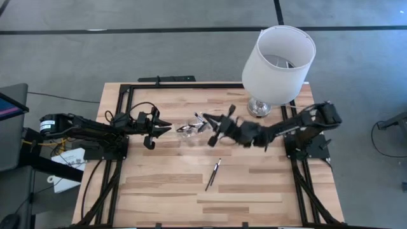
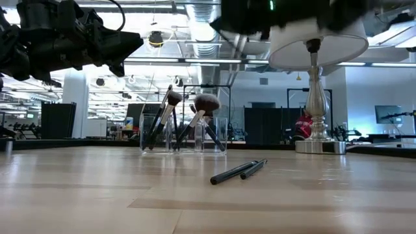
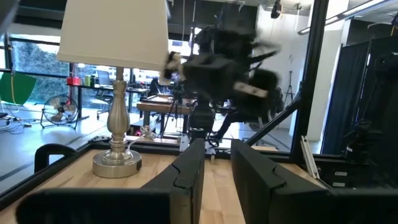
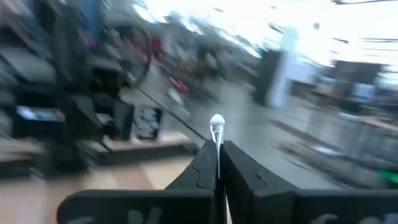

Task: Pick & Place Makeup Supplies
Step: Put the black makeup brush into the transparent organizer

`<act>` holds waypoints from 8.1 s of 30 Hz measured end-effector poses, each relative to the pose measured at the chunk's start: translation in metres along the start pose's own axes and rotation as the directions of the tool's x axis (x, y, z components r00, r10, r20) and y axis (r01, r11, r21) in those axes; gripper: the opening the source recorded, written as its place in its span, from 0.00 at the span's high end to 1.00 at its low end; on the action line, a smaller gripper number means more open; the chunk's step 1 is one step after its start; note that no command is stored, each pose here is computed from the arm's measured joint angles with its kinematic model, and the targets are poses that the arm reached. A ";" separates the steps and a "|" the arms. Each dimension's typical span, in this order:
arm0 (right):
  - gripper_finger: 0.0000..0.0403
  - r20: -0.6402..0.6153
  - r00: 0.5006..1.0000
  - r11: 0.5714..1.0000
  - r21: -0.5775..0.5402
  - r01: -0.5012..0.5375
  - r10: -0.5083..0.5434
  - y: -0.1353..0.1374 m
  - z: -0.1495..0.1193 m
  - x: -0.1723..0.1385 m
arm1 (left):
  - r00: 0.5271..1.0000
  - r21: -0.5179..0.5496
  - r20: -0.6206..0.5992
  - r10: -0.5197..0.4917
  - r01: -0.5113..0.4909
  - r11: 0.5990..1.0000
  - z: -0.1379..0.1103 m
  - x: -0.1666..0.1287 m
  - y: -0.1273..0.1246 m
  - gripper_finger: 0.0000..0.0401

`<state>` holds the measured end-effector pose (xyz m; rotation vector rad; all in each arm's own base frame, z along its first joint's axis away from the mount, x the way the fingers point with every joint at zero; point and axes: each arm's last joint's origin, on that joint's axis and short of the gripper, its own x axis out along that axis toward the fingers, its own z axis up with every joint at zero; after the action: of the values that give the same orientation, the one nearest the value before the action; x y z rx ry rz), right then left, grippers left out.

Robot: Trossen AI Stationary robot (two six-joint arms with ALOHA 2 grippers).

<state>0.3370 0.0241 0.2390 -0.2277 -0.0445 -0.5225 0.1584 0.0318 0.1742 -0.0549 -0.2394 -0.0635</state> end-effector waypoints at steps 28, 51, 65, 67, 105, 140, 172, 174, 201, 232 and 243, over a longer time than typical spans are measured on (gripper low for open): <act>1.00 0.274 0.942 0.967 0.103 -0.231 0.196 -0.040 -0.062 0.063 | 0.999 0.005 -0.032 0.012 -0.012 1.000 -0.004 0.000 0.001 0.81; 0.63 -0.673 0.643 0.751 0.196 0.631 -0.365 -0.064 -0.063 0.013 | 0.999 0.001 -0.038 0.012 -0.012 1.000 -0.004 0.000 0.001 0.81; 0.67 -0.818 0.428 0.551 0.169 0.817 -0.384 -0.060 -0.161 0.028 | 0.999 0.002 -0.038 0.012 -0.012 1.000 -0.004 0.000 0.001 0.81; 0.67 -0.824 0.418 0.547 0.162 0.821 -0.383 -0.061 -0.165 0.030 | 0.999 0.002 -0.039 0.012 -0.012 1.000 -0.004 0.000 0.001 0.81; 0.96 -0.841 0.311 0.612 -0.030 0.790 -0.442 -0.083 -0.194 0.058 | 0.999 -0.002 -0.052 0.014 -0.014 1.000 -0.006 0.000 0.001 0.81; 0.99 -0.705 0.705 0.856 0.316 0.410 -0.077 0.019 -0.032 -0.005 | 0.906 -0.104 -0.114 -0.408 0.397 0.912 -0.017 0.004 -0.064 0.81; 1.00 -0.900 -0.069 0.893 0.415 0.175 0.431 -0.044 0.034 0.120 | 0.926 -0.080 -0.116 -0.359 0.351 0.933 -0.011 0.018 -0.056 0.81; 1.00 -0.891 -0.090 0.888 0.427 0.174 0.446 -0.047 0.028 0.128 | 0.924 -0.085 -0.130 -0.358 0.350 0.933 -0.012 0.018 -0.056 0.81; 0.88 -0.808 -0.138 0.819 0.558 0.138 0.573 -0.062 -0.027 0.165 | 0.920 -0.096 -0.162 -0.357 0.345 0.934 -0.016 0.018 -0.056 0.81; 0.76 -0.924 0.203 0.945 0.325 -0.025 0.323 -0.045 0.134 0.071 | 0.921 -0.100 -0.162 -0.356 0.343 0.934 -0.016 0.018 -0.055 0.81; 0.76 -0.873 0.244 0.697 0.141 -0.703 0.423 0.067 0.176 -0.021 | 0.921 -0.099 -0.162 -0.356 0.343 0.934 -0.016 0.018 -0.055 0.81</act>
<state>0.3553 0.1304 0.3949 -0.2171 1.1364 0.1891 0.1755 -0.0254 0.1653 -0.0748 -0.0658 -0.4326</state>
